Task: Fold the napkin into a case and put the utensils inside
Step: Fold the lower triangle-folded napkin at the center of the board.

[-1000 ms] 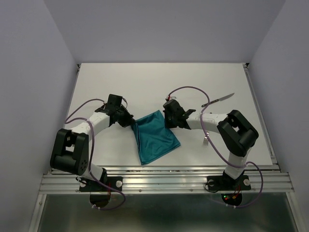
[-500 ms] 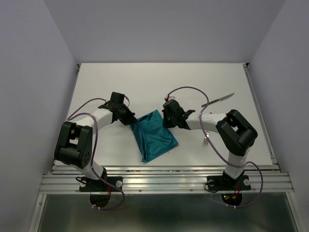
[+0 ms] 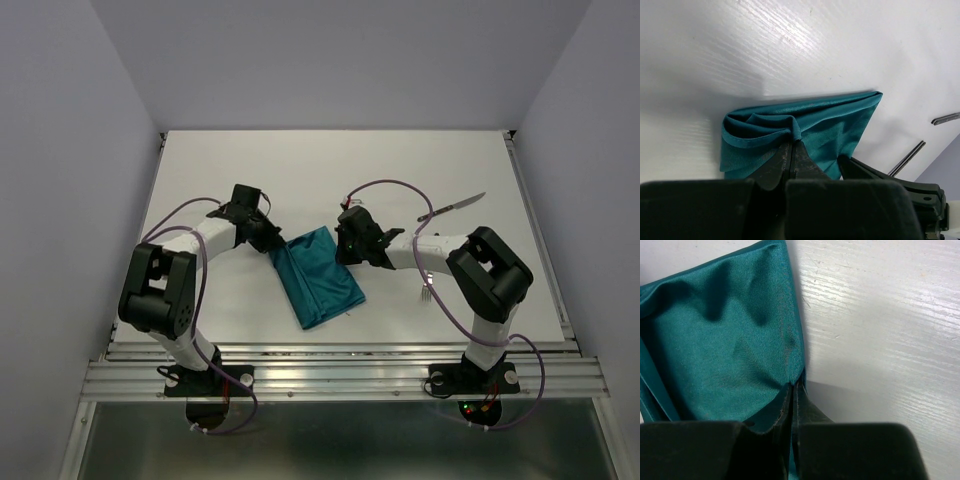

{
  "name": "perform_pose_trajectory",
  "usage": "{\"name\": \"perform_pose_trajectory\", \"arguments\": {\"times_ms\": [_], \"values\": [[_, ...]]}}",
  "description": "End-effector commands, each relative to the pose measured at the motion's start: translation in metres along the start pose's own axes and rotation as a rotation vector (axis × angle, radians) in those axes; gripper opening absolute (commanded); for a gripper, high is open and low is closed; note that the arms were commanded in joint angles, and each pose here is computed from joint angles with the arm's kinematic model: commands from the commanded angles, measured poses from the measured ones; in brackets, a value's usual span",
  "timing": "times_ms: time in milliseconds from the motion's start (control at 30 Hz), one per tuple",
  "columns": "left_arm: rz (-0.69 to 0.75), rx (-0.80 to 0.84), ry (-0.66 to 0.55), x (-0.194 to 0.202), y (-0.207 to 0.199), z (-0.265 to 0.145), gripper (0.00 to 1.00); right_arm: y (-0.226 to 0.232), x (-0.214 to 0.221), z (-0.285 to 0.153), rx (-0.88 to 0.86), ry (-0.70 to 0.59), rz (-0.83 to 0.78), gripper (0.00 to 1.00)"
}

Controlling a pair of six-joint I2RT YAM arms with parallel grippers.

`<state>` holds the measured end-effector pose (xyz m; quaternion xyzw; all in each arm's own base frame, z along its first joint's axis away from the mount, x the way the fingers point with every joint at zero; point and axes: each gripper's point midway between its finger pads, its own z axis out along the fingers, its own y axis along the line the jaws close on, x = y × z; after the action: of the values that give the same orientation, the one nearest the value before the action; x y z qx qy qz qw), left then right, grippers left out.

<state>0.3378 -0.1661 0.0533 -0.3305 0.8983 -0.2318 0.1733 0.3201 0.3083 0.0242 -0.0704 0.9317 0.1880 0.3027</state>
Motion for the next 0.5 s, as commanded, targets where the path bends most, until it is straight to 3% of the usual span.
{"name": "perform_pose_trajectory", "arguments": {"times_ms": [0,467], "values": [[-0.001,0.012,-0.036,-0.0107,-0.0134,-0.0024,0.0,-0.0283,0.0534,0.0061,0.072,0.16,-0.016,0.03],[-0.002,0.018,-0.038,-0.0137,-0.0205,0.0023,0.0,-0.0267,0.0563,0.0038,0.057,0.168,-0.013,0.03]]}}
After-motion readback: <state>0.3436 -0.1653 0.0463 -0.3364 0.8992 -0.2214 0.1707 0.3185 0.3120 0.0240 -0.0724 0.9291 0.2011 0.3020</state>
